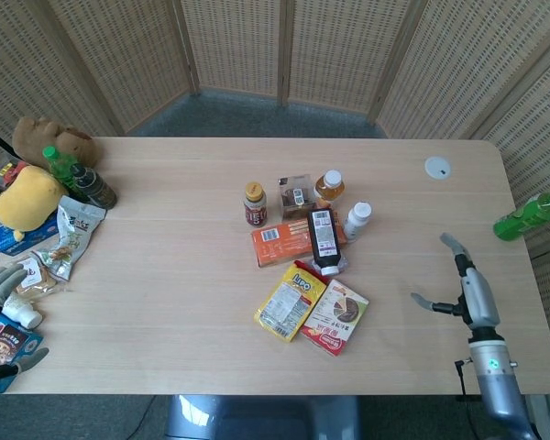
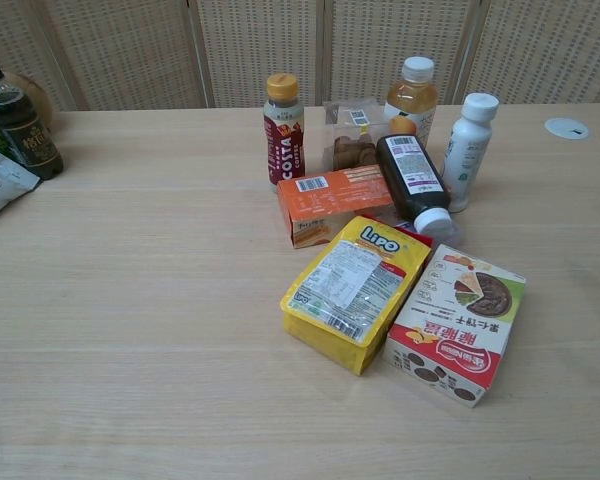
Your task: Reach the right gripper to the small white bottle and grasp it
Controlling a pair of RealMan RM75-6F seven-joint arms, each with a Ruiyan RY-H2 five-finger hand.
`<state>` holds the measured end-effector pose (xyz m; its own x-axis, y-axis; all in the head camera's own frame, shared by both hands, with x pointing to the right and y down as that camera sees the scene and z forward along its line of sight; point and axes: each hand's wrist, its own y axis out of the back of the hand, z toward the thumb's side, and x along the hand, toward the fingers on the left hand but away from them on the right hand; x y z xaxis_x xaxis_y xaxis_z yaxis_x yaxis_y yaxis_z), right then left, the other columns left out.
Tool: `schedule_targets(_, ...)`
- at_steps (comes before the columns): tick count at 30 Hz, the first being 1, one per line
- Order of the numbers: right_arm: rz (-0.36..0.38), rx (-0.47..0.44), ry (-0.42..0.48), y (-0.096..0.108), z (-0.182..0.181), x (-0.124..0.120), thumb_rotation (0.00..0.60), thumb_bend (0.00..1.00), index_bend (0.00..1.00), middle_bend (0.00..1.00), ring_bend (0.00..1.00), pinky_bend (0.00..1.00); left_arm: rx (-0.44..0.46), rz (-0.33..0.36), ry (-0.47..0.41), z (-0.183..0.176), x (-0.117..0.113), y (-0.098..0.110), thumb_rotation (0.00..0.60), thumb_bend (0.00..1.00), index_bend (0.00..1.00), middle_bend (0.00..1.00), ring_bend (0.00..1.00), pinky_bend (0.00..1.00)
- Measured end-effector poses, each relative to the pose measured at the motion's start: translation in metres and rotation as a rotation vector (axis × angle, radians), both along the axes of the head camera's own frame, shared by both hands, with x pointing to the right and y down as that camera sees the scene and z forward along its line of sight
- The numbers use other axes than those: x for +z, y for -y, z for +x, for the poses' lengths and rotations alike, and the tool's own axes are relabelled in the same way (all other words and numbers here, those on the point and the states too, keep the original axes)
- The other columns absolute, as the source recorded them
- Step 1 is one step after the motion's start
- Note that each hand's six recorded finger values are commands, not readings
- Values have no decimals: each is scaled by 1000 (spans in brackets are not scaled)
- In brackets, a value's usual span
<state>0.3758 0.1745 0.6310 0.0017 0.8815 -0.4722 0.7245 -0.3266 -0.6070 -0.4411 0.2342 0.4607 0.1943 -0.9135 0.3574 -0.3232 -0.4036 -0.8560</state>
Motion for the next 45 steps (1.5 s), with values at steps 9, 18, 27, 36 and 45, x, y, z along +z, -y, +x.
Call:
schedule_targets(9,-89,13,56,44,-18,50,600,0,0,0,0,0,-4,-6,19,-1,4,1,600,0,35,0,0,0)
schedule_targets(18,-152,64,98,71,-25,86,600,0,0,0,0,0,-5,-23,57,0,15,1,600,0,35,0,0,0)
schedule_targets(27,-153,71,144,97,-53,107,600,0,0,0,0,0,-7,-30,87,2,26,3,600,0,36,0,0,0)
schedule_targets(36,-130,87,173,106,-76,112,600,0,0,0,0,0,-16,-27,99,0,28,5,600,0,36,0,0,0)
schedule_targets(45,-116,138,189,112,-89,123,600,0,66,81,9,0,-33,-19,106,-4,27,7,600,0,36,0,0,0)
